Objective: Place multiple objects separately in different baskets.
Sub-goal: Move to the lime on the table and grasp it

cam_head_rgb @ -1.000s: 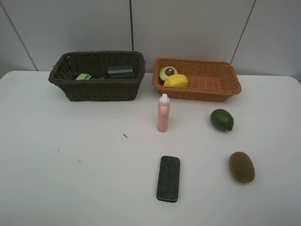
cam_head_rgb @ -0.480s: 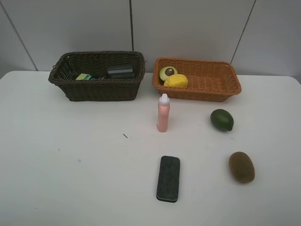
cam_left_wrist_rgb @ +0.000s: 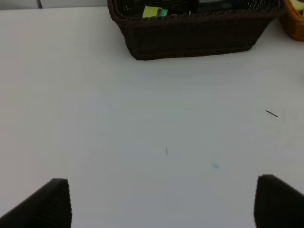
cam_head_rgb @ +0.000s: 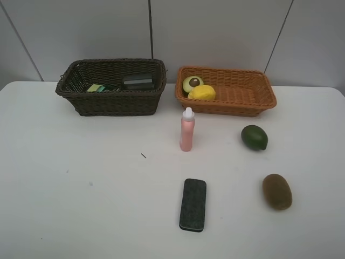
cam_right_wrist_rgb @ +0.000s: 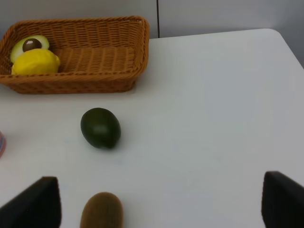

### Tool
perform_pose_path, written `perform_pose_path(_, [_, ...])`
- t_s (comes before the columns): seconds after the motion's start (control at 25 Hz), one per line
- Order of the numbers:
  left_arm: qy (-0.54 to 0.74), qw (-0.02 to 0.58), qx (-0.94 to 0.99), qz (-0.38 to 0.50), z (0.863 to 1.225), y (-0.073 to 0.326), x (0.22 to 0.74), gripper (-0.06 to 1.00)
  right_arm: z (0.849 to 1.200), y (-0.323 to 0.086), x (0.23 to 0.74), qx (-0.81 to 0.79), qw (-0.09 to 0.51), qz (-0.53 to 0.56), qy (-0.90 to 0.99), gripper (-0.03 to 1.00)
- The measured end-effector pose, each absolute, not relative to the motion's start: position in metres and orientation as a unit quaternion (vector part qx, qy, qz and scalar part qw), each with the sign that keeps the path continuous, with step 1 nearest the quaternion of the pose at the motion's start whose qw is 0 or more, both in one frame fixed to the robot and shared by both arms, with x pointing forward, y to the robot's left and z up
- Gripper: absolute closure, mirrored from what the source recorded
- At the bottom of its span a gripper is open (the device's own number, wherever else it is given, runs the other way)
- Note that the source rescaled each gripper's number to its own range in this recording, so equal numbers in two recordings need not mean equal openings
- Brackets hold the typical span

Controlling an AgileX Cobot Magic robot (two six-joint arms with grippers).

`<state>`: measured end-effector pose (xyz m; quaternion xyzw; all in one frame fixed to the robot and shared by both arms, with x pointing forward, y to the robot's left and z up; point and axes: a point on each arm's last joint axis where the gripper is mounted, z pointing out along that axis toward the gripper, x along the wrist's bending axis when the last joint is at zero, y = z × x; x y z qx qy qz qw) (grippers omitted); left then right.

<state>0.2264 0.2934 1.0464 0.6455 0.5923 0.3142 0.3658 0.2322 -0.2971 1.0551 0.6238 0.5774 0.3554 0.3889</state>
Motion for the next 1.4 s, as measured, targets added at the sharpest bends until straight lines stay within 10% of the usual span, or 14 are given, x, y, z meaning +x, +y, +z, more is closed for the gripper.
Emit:
perform_pose_path(0.56, [0.592, 0.366, 0.645, 0.314, 1.046, 0.293, 0.226, -0.04, 1.055, -0.298, 0.243, 0.637, 0.368, 0.336, 0.589, -0.03])
perform_pose_path(1.4, [0.592, 0.367, 0.645, 0.316, 1.047, 0.293, 0.227, -0.04, 1.023, -0.306, 0.47, 0.703, 0.042, 0.141, 0.696, -0.03])
